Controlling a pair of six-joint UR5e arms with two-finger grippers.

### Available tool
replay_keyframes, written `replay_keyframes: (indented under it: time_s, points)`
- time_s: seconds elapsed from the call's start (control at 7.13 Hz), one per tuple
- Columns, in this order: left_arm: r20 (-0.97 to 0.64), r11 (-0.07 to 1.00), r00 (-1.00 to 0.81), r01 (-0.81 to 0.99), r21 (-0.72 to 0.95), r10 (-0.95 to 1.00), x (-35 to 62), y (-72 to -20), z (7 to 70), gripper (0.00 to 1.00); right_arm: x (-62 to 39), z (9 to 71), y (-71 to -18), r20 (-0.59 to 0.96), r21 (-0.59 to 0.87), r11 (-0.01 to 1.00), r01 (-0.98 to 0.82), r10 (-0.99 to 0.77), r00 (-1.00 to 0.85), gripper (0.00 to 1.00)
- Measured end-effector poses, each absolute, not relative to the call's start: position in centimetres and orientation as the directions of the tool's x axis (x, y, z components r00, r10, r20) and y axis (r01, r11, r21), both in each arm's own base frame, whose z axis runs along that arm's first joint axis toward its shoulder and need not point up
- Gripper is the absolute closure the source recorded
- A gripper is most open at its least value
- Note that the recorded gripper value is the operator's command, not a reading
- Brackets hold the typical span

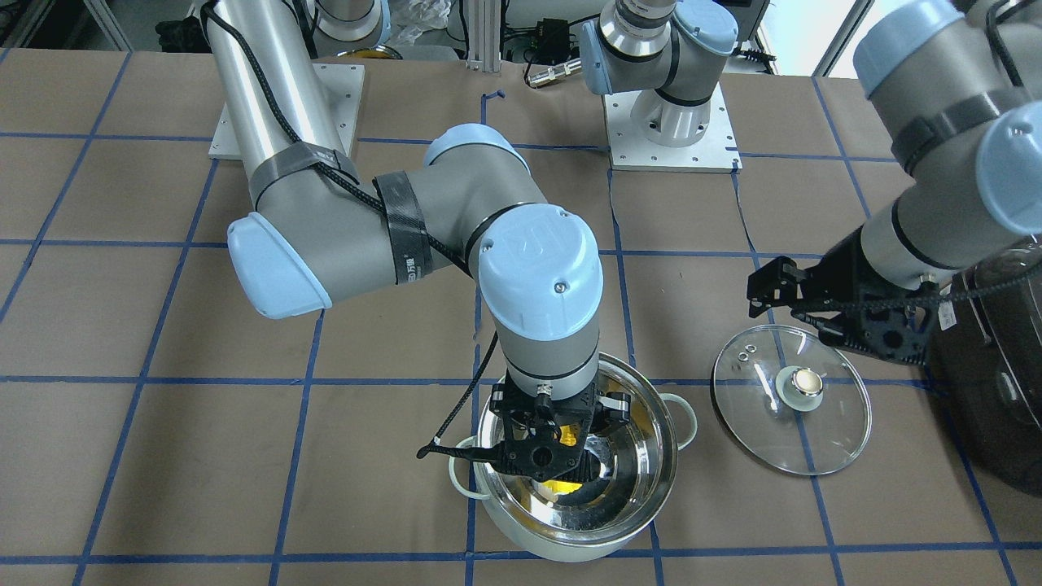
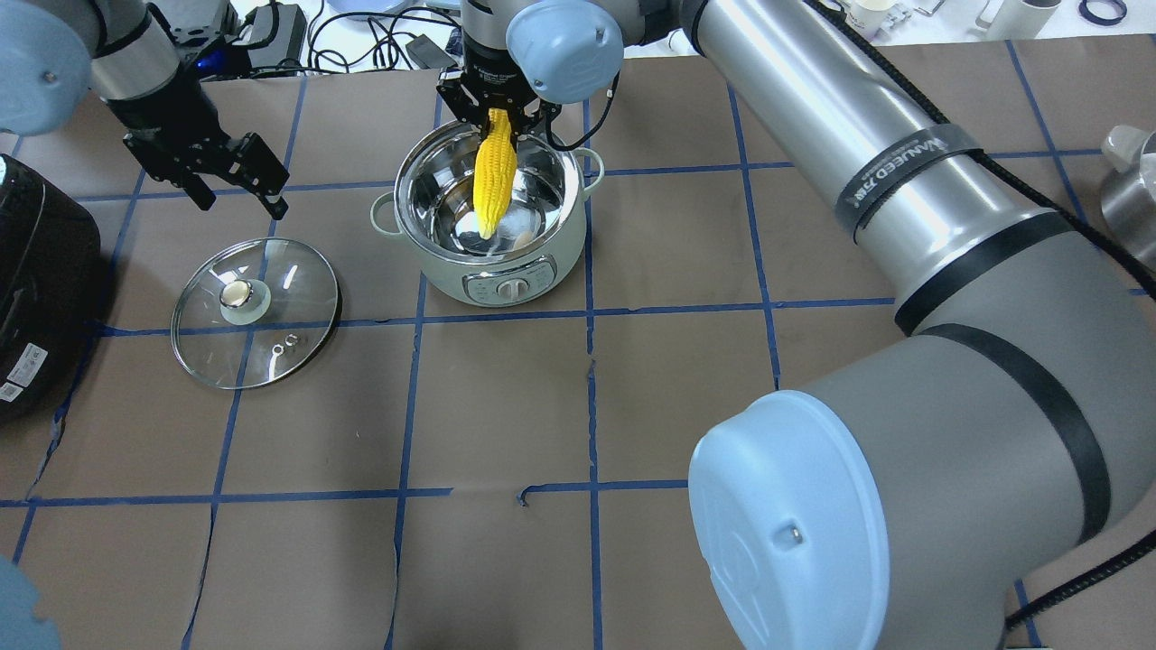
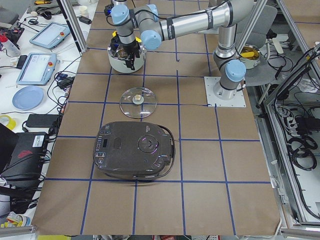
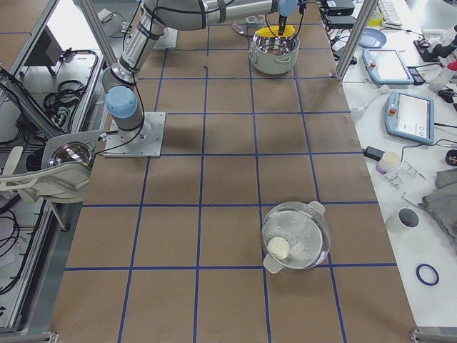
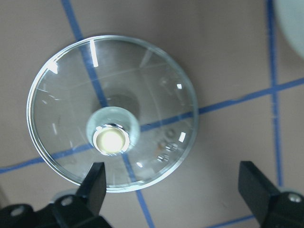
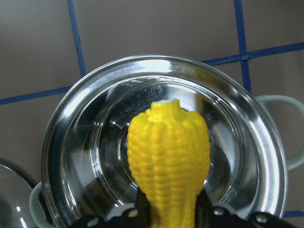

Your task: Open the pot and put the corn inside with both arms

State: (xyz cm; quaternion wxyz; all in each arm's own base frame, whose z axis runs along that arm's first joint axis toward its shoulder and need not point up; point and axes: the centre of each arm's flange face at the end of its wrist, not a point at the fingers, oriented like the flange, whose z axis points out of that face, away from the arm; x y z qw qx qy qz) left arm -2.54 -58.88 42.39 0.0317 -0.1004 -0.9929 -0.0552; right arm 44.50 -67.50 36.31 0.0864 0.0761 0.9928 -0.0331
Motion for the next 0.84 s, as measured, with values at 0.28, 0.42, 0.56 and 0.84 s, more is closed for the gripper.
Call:
replay_keyframes:
  time_s: [0.28, 0.42, 0.56, 0.84]
  points:
    - [0.078, 0.995, -0.993, 0.093, 0.043, 0.089, -8.0, -55.3, 48.0, 0.00, 45.8, 34.1, -67.4, -0.169, -0.042, 0.991, 0.125, 0.117, -0.979, 0.87]
    - [0.072, 0.999, -0.996, 0.045, 0.019, 0.044, -10.0, -53.6, 49.7, 0.00, 46.6, 33.0, -67.1, -0.161, -0.032, 0.994, 0.101, 0.094, -0.982, 0.86]
    - [0.069, 1.000, -0.998, 0.000, 0.011, -0.001, -11.1, -52.1, 50.3, 0.00, 47.0, 32.2, -67.0, -0.156, -0.027, 0.997, 0.078, 0.073, -0.985, 0.81]
    - [0.064, 0.999, -0.997, -0.044, 0.011, -0.045, -11.8, -50.6, 50.5, 0.00, 47.1, 30.6, -66.8, -0.148, -0.019, 0.999, 0.042, 0.039, -0.988, 0.62]
